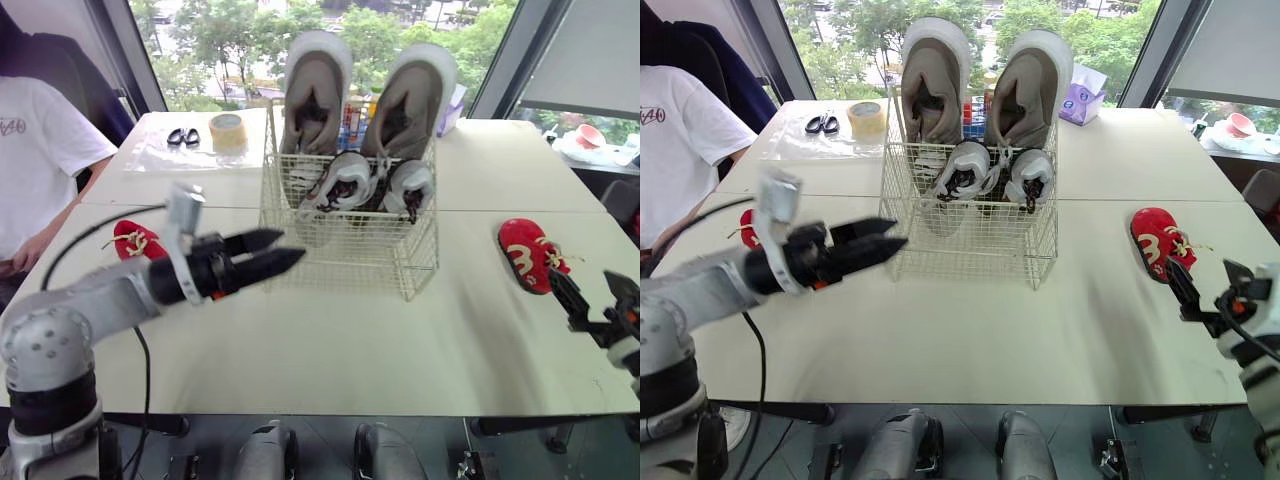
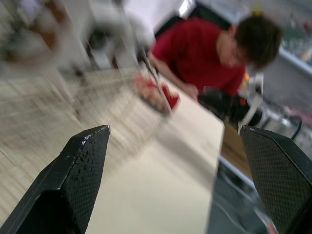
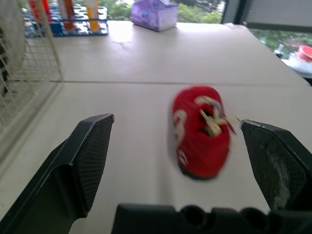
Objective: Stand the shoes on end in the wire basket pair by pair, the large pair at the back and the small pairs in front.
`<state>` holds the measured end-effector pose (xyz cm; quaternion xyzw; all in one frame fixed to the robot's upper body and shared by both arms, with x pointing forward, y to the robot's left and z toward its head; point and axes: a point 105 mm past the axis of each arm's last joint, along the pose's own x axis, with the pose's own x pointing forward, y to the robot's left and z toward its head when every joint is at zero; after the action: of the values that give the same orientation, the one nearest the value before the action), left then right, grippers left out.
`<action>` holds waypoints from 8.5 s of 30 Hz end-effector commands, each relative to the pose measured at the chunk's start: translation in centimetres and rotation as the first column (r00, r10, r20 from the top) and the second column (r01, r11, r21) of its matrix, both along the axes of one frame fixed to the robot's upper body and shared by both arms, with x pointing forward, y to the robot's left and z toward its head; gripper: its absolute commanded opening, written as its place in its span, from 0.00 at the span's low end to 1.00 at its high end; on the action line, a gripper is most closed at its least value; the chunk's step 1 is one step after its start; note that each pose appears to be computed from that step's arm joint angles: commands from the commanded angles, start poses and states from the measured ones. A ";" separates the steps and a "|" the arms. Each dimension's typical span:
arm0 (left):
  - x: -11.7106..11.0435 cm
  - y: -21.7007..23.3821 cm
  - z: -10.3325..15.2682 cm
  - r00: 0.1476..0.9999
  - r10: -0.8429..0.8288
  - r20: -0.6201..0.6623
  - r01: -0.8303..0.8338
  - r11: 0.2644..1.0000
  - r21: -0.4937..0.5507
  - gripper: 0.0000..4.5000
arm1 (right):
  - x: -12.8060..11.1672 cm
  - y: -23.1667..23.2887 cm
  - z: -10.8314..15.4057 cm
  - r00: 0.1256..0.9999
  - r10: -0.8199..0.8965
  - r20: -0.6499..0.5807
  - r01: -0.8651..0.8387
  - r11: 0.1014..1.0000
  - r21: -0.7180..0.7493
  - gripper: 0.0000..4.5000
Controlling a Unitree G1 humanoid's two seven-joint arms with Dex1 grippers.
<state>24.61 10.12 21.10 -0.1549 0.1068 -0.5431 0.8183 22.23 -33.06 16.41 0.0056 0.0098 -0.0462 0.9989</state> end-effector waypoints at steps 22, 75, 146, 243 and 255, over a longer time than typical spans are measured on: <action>-2.7 -1.5 -2.3 0.990 -0.089 0.105 0.071 0.984 0.164 0.97 | 8.8 -2.1 -6.0 0.999 -0.034 0.009 0.034 0.999 0.010 1.00; 3.9 2.5 19.0 0.944 -0.170 0.284 0.265 0.902 -0.341 0.59 | 4.4 25.5 25.2 0.155 0.988 0.010 -0.351 0.065 -0.934 0.41; 2.7 3.0 10.3 0.834 0.481 0.270 -0.340 0.833 -0.436 0.99 | 4.3 18.4 27.4 0.105 0.786 0.609 -0.943 0.273 -0.189 0.31; 10.2 23.0 8.2 0.276 0.950 0.145 -0.930 0.226 0.290 0.01 | 3.8 21.0 14.0 0.058 0.928 -0.368 -0.937 -0.076 -0.340 1.00; 1.8 4.6 14.6 0.560 0.658 0.504 -0.561 0.748 -0.355 0.01 | 4.9 21.2 15.2 -0.010 0.953 -0.304 -0.969 -0.084 -0.231 1.00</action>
<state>27.44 16.02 35.24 -0.1014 -0.2288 -0.2332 0.9397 27.04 -11.87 30.71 -0.1853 0.0380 0.6812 0.7073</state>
